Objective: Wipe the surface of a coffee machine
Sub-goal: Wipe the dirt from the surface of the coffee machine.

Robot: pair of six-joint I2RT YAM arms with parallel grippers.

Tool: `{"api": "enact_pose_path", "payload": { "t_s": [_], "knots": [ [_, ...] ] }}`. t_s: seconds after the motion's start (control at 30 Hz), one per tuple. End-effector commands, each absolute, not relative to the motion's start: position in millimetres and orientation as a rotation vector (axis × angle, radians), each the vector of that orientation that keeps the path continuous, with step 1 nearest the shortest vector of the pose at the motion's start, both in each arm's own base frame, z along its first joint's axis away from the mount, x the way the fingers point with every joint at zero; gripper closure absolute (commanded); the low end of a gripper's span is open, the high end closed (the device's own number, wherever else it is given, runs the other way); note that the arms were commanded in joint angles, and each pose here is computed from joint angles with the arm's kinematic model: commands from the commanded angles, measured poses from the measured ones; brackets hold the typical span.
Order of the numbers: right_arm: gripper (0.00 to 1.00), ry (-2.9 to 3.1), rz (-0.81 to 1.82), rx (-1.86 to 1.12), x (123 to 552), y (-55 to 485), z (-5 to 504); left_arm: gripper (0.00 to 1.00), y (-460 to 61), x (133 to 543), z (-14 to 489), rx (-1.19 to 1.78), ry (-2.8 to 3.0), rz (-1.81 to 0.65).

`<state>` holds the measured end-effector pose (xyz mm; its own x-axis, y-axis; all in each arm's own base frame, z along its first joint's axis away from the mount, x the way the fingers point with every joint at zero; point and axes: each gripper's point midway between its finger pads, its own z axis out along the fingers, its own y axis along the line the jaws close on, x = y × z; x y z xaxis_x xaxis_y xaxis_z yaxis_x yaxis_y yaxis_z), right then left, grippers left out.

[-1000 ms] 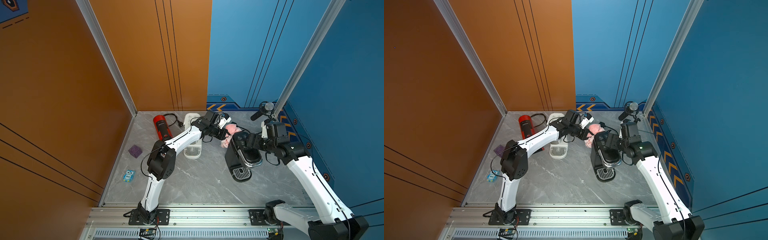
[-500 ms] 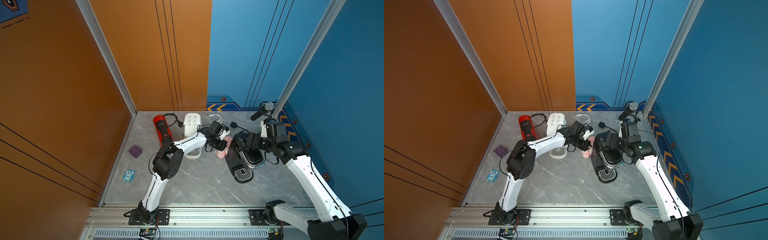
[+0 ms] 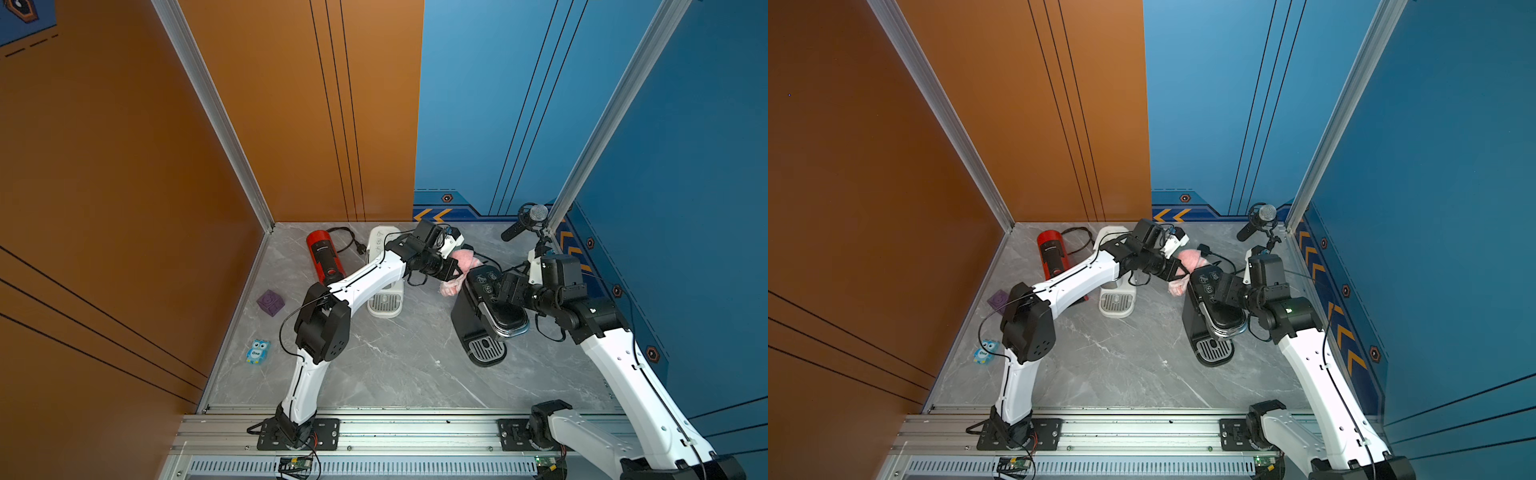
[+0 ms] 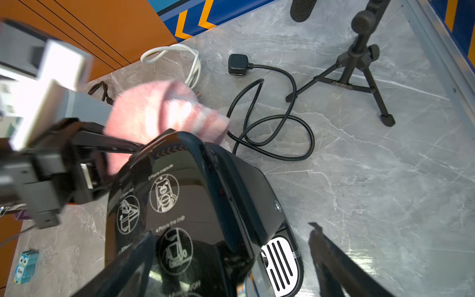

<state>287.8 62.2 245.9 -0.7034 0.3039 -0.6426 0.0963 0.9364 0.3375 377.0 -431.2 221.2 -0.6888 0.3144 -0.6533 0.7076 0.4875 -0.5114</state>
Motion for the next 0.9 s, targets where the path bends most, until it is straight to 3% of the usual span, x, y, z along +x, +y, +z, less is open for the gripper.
{"api": "enact_pose_path", "payload": {
  "t_s": [0.0,0.2,0.87],
  "knots": [
    [0.05,2.387,0.346,0.339,275.9,53.5,233.6,1.0,-439.4,350.6,286.1,0.94,2.092,-1.254],
    [0.05,2.395,0.356,0.363,273.9,50.6,228.2,1.0,-445.4,335.0,296.3,1.039,2.017,-1.277],
    [0.06,2.405,0.414,0.366,267.0,57.1,225.5,1.0,-437.2,374.5,172.0,0.939,2.305,-1.09]
  ]
}}
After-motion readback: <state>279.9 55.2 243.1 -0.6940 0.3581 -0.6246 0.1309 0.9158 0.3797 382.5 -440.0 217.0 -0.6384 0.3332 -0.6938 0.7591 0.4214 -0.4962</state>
